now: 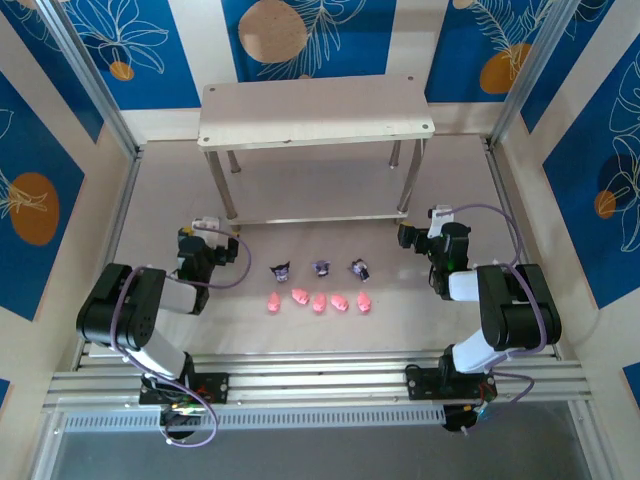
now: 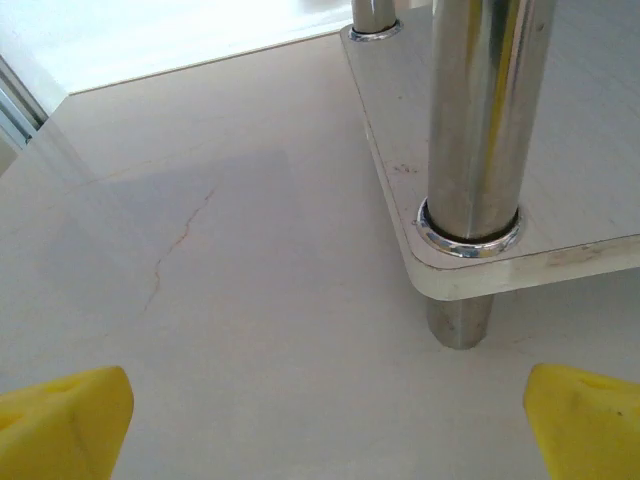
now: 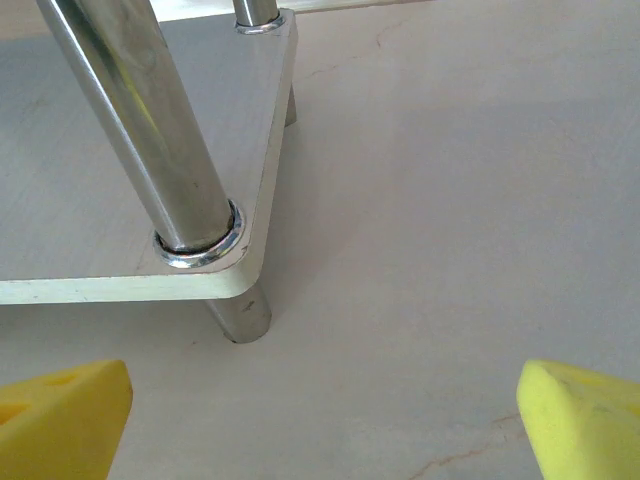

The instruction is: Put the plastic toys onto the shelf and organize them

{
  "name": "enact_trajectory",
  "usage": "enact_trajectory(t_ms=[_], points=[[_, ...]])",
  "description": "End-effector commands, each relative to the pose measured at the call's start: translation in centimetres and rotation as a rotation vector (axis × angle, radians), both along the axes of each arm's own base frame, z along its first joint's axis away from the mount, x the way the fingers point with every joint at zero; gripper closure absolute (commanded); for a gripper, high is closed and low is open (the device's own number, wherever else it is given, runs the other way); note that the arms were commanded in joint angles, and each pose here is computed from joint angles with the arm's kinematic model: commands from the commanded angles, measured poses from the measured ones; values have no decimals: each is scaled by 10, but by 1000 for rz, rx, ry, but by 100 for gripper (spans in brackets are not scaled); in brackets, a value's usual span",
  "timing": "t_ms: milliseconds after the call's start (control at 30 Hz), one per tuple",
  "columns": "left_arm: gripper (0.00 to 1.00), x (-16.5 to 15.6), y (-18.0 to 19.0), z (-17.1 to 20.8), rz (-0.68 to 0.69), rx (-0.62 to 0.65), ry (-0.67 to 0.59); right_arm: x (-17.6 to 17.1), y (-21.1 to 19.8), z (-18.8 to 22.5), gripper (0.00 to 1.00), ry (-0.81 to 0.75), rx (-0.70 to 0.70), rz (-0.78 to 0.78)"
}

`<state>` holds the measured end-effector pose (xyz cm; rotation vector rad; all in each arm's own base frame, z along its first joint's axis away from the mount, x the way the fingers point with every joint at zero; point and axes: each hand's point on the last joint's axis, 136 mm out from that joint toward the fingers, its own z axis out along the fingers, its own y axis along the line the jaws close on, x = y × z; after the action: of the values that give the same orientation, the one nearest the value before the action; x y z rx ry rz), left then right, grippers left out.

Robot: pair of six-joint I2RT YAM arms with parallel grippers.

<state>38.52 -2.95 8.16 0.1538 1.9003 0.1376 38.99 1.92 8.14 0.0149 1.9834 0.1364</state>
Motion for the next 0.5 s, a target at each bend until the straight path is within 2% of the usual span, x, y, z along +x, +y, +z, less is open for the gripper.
enact_trajectory(t_ms=[0,333,467], points=[[0,5,3,13,3,-30,-36,7,2,12,1,-33,15,10],[0,7,2,12,-10,-41,-23,7,2,12,2,-34,15,10],[0,7,-6,11,-64,-50,-20,7,2,12,1,-33,15,9]])
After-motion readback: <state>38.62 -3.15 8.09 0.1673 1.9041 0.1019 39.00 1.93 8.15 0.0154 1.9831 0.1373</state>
